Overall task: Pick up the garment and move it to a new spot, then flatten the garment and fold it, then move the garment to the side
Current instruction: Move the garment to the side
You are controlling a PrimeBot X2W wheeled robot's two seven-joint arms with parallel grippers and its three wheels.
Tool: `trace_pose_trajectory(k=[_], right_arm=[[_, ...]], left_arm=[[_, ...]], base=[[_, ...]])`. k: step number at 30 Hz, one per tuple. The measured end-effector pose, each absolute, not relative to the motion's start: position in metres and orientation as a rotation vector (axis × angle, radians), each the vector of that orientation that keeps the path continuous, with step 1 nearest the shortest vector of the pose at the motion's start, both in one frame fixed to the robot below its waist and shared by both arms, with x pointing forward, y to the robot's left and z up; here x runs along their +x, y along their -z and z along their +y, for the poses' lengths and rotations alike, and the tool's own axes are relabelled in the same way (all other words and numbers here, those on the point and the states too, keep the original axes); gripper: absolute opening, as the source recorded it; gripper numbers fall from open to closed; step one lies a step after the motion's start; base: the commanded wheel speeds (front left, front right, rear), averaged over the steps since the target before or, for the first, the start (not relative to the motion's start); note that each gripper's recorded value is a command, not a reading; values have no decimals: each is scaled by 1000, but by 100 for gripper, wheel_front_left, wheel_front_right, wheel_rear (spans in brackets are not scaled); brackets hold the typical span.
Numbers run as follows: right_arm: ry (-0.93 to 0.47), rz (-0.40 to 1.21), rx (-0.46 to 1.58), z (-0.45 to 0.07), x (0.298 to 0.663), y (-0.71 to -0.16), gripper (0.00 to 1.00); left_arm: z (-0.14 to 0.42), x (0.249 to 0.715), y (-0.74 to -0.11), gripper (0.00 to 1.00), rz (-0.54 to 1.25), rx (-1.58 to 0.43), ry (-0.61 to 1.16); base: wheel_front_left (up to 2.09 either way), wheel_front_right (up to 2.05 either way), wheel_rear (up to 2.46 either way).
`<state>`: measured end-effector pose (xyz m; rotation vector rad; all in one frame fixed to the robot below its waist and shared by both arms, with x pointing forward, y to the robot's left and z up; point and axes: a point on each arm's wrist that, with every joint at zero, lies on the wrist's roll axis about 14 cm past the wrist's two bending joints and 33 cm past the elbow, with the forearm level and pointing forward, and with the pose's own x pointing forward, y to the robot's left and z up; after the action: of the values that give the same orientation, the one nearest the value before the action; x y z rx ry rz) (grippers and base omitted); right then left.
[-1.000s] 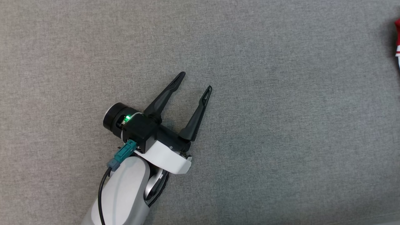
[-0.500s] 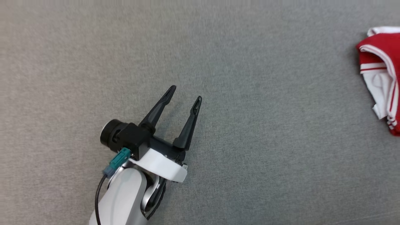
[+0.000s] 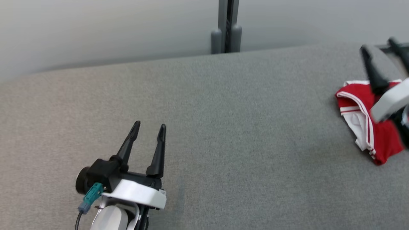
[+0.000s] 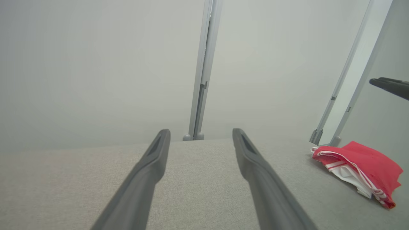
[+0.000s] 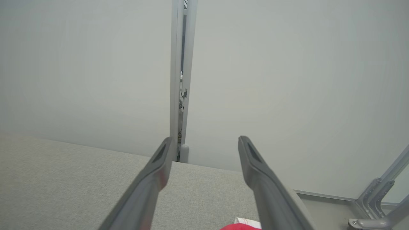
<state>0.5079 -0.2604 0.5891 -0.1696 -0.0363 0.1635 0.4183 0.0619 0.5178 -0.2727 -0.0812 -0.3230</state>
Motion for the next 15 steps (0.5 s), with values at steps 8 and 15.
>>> trace_pose_trajectory(k=[8, 15], right_arm=[[-214, -179, -11, -206, 453, -589, 100], [-193, -207, 96, -168, 407, -565, 100]], left_arm=[[107, 384, -534, 100, -140, -226, 187], [136, 361, -527, 100, -127, -243, 85]], base=[[0, 0, 0], [0, 0, 0]])
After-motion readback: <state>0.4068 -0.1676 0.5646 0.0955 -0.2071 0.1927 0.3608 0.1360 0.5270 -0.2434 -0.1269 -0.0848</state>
